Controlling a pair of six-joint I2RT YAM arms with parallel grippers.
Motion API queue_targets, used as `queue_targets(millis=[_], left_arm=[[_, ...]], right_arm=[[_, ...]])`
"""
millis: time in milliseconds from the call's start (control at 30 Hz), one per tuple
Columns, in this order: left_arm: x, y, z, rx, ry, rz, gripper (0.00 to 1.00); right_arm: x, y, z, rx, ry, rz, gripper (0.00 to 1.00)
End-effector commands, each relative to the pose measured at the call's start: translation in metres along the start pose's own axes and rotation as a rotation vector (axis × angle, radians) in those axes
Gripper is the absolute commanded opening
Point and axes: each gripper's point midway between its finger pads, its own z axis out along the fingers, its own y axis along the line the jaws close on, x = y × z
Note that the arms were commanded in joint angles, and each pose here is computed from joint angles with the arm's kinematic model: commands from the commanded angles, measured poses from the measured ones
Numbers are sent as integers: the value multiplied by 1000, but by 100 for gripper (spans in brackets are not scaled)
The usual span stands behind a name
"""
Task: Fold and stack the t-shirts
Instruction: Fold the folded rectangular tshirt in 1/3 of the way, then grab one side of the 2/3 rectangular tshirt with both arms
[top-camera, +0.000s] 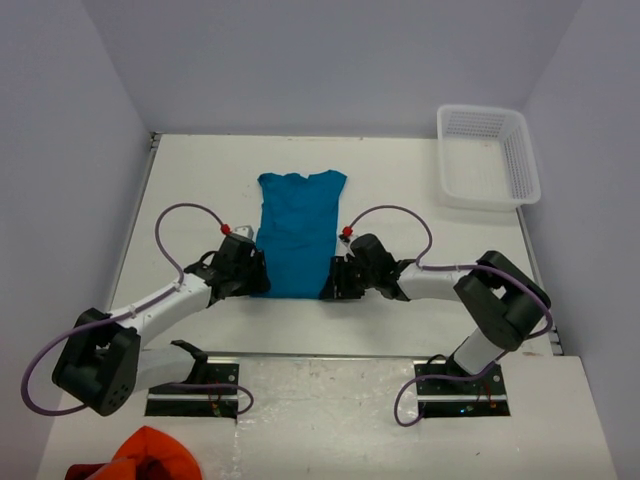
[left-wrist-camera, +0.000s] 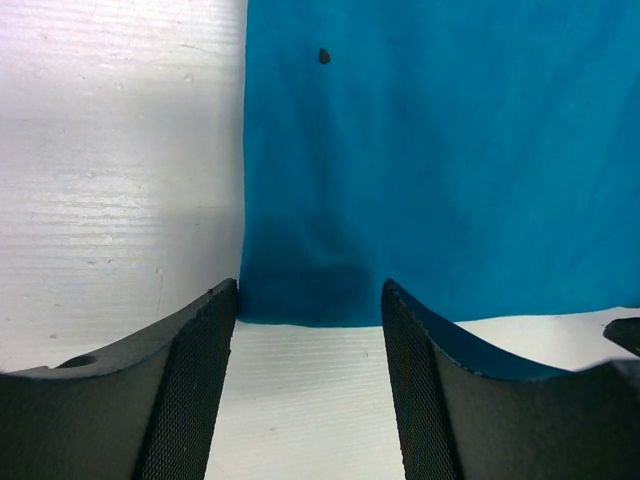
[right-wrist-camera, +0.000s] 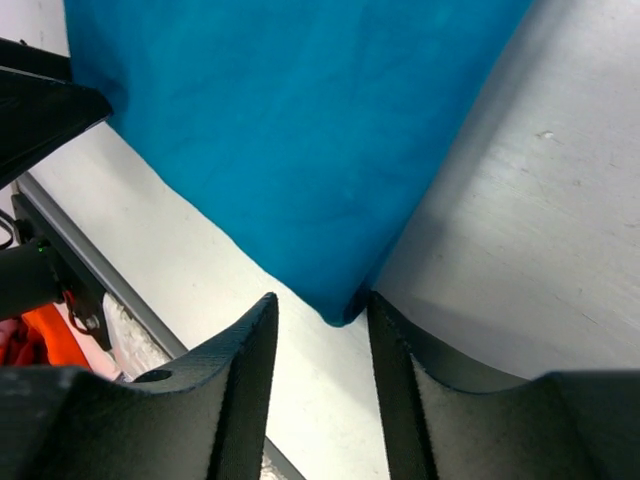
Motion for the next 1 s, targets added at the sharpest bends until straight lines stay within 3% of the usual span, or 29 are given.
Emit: queue_targets(millis=[0,133,467,567,667,967], left_arm=[[-2,-2,6,-1,-15,-21,61],[5,0,7,0,1,-27,61],[15,3,7,13,12,-38,61],[18,7,8,2,17,-39,61],[18,8,6,-7,13,-45,61],[10,9,-4,-16,-23,-60,70]], right_arm=[[21,-31,-1,119,42,26,42],[22,-34,4,125,48,35,25],[21,-37,14,137,64,36,23],[23,-38,11,143,62,41,15],[25,-40,5,158,58,47,0],[26,-46,5,187,66,33,0]])
